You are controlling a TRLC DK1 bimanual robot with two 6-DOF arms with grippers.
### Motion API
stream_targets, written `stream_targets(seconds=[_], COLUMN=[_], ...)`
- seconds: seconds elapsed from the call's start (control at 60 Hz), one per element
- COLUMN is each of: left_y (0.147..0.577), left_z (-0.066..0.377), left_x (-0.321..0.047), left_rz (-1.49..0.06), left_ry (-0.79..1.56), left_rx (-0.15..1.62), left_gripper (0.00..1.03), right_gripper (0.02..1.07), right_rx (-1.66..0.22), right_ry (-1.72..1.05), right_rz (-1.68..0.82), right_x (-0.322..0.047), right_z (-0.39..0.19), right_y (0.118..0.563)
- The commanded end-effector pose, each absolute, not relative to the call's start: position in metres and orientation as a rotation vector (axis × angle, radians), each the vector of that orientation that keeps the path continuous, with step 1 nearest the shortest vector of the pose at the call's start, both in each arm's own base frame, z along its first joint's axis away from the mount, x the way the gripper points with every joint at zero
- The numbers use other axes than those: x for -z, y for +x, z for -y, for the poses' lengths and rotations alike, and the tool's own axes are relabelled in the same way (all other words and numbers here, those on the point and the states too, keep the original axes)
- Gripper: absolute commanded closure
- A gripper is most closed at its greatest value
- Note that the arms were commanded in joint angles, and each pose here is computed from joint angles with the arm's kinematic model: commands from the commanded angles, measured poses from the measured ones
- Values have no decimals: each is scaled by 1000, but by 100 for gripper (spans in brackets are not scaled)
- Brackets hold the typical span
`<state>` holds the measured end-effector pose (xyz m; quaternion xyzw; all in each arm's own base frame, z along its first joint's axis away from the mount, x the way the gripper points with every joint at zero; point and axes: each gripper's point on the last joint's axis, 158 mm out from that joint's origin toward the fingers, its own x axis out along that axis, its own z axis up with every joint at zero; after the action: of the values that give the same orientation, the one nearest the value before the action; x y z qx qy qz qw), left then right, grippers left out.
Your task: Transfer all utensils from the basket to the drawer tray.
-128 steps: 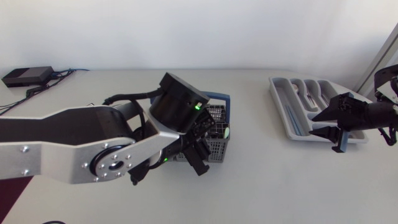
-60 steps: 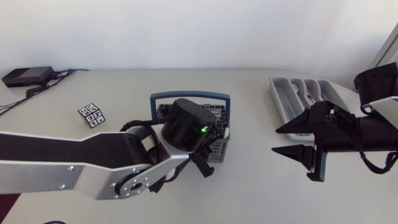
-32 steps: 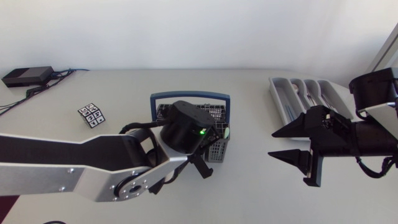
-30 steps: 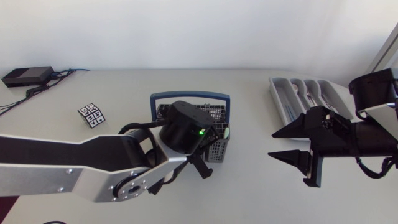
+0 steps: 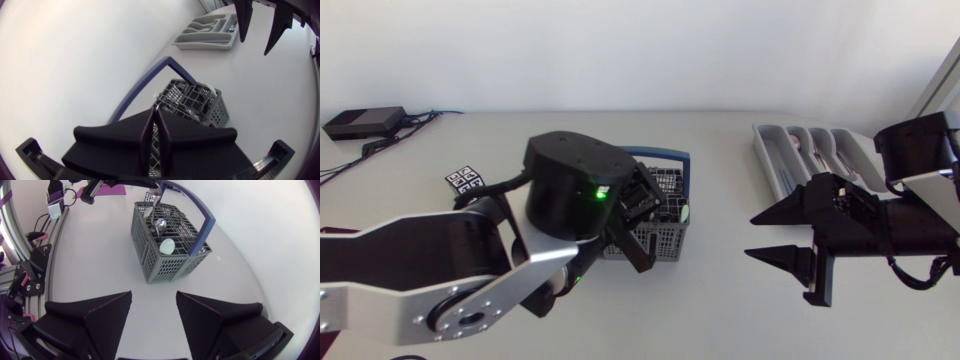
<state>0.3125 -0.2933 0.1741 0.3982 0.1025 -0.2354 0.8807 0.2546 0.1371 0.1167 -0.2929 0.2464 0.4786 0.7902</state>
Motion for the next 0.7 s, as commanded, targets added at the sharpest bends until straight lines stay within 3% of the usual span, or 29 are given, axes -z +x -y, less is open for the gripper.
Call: stream_targets(seconds=[0.0,0.383,0.683], left_y=[306,296,301], left_z=[292,281,288], left_x=[-192,-251,-254], left_rz=[-148,-48,-172], left_ry=[849,781,608], left_rx=[479,430,503], left_gripper=[98,98,100], right_gripper=[41,41,41], right_rx=[-1030,-1006,-954], right_ry=[-604,-519,-431], right_rz=[-546,-445,-362], right_x=[-112,-154,-182], right_z=[-140,-164,-202], right_y=[248,244,243])
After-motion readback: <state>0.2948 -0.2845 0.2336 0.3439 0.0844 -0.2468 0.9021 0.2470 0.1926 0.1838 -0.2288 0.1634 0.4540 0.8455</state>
